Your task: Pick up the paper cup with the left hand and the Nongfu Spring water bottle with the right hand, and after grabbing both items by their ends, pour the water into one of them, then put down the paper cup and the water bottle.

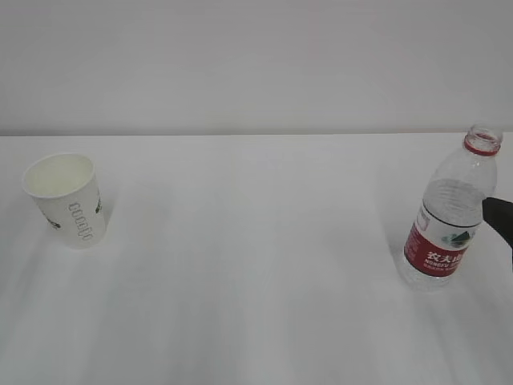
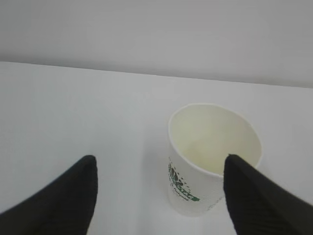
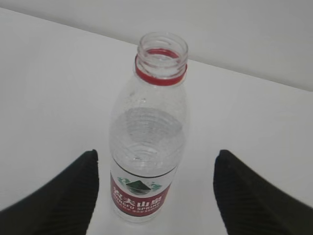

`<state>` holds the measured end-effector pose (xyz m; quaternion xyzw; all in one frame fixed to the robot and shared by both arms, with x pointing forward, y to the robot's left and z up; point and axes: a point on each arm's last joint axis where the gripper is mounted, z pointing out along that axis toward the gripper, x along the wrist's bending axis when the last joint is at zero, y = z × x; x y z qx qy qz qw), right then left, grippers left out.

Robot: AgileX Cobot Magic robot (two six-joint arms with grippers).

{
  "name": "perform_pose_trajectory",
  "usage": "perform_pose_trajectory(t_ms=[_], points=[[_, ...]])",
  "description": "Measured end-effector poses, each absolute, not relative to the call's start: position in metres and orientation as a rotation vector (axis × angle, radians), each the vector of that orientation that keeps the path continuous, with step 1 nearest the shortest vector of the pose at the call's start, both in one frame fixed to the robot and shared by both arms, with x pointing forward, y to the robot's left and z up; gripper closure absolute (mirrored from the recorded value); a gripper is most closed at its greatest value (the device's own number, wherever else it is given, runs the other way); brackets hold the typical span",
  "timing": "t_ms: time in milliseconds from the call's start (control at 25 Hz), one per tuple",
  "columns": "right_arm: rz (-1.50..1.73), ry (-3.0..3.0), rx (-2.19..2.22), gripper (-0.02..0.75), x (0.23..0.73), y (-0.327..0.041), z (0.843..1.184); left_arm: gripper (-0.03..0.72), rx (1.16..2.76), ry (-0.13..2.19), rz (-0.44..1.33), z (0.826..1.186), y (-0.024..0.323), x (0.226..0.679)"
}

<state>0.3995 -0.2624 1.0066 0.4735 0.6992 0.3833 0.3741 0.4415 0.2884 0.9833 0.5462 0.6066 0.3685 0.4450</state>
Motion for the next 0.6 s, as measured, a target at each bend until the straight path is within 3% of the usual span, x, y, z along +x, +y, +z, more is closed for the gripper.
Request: perform_pose_trajectory(t_ms=[600], points=[[1.017, 1.721, 1.367, 0.186, 0.413, -0.255, 0.994, 0.102, 1.395, 1.441, 0.861, 0.983, 0.272, 0.440]])
